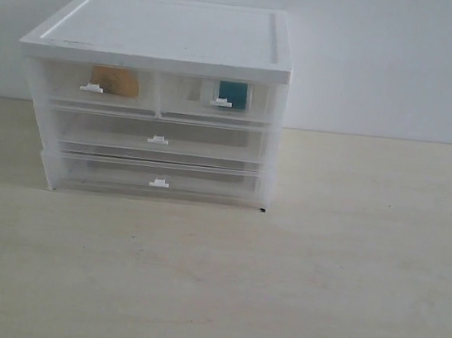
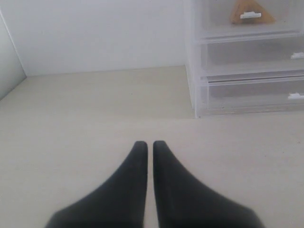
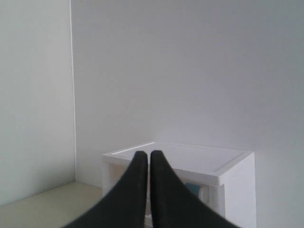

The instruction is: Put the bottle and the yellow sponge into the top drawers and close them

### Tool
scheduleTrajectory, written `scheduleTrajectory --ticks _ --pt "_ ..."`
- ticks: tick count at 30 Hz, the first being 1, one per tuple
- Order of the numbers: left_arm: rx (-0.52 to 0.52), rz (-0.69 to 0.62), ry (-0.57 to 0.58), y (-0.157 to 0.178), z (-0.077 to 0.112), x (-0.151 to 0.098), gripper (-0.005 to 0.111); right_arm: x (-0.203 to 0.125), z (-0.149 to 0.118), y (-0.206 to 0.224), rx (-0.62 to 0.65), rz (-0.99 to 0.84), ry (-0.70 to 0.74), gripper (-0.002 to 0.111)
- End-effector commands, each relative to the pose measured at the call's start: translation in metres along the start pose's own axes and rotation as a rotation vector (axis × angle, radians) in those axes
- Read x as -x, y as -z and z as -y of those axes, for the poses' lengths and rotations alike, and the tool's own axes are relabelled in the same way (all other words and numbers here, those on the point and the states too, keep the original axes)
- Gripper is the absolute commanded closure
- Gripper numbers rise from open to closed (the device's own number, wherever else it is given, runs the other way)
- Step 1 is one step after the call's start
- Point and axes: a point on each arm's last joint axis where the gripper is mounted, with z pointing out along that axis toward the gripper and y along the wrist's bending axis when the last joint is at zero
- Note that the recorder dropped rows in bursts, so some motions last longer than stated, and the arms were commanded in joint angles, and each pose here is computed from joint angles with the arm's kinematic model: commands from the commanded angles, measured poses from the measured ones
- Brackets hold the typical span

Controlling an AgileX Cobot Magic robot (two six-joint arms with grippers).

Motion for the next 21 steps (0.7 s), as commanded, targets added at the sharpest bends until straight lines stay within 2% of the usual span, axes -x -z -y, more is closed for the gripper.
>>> scheduleTrajectory --ticks 1,18,21 --pt "0.000 -0.002 0.006 -0.0001 0.0001 -0.0009 0.103 -0.0022 0.0000 0.0003 0.001 -0.003 0.006 0.108" --pt "0.001 -0.001 0.006 -0.0001 0.0001 -0.0007 0.103 -0.0028 0.0000 0.0004 0.005 -0.010 -0.005 0.108" --pt "0.001 -0.001 0.006 -0.0001 0.0001 -0.0007 0.103 -0.0021 0.0023 0.0003 -0.028 0.000 -0.061 0.108"
